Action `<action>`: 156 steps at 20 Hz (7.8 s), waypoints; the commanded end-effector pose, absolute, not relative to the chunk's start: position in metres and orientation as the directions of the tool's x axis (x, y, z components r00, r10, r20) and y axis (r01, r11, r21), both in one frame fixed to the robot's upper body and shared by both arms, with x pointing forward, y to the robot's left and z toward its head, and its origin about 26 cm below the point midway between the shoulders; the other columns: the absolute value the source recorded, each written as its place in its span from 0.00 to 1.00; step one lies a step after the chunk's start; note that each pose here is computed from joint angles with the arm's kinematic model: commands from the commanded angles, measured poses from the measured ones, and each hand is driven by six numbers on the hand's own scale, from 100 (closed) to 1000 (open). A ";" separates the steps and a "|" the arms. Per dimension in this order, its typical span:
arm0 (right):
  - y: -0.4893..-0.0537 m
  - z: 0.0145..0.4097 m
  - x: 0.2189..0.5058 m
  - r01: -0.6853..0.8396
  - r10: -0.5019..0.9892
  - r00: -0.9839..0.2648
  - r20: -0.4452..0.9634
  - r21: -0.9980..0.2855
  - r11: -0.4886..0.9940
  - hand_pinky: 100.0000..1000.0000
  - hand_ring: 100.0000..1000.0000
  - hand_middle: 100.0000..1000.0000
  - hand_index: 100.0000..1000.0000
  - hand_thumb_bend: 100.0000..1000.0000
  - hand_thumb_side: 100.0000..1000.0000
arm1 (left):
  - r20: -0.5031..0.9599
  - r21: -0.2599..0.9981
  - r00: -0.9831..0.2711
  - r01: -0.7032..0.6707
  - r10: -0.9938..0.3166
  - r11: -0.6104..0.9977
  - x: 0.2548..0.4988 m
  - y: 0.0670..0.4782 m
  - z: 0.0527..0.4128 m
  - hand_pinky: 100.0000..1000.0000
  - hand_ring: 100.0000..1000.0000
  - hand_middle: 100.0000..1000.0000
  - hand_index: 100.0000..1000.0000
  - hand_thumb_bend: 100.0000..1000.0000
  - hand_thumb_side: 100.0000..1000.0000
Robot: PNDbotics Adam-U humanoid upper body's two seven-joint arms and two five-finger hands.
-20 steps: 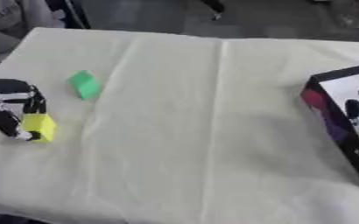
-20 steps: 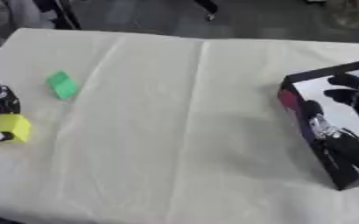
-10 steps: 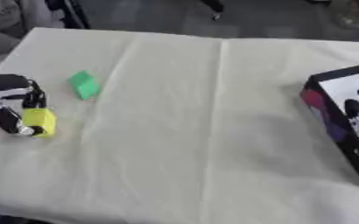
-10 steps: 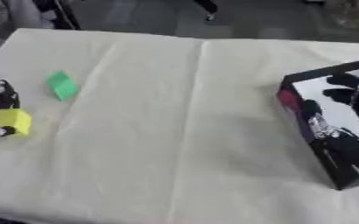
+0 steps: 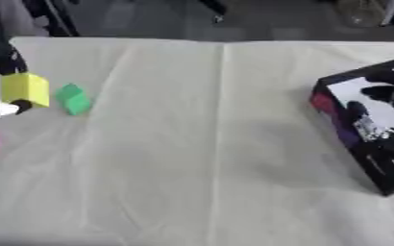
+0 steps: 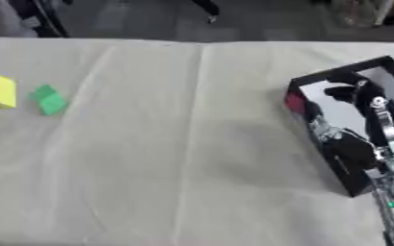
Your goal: Pick up the objects with one hand, pass them to the other hand, and then place them into the box on the other side of the table.
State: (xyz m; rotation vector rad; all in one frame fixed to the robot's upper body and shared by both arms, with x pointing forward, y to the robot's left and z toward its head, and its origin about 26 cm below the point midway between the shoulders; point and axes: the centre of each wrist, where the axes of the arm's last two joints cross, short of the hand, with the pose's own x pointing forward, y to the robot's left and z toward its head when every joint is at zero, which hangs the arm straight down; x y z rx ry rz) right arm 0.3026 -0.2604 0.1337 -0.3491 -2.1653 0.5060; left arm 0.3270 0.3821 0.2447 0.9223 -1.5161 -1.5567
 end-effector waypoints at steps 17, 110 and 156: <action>-0.206 0.193 0.297 -0.286 0.163 -0.808 0.566 -0.619 0.731 0.78 0.73 0.75 0.83 0.33 0.38 | 0.323 0.921 -0.766 0.118 -0.557 0.371 0.357 0.267 0.227 0.75 0.46 0.40 0.49 0.29 0.23; -0.140 0.219 0.291 -0.228 0.134 -0.870 0.475 -0.627 0.745 0.63 0.52 0.48 0.32 0.10 0.05 | 0.451 0.850 -0.884 0.383 -0.125 0.361 0.345 0.158 0.236 0.79 0.60 0.56 0.64 0.50 0.37; -0.315 0.172 0.333 0.483 0.766 -0.356 0.534 -0.596 0.641 0.65 0.51 0.48 0.26 0.21 0.00 | 0.482 0.627 -0.677 -0.177 -0.556 0.759 0.329 0.295 0.203 0.84 0.79 0.81 0.87 0.66 0.56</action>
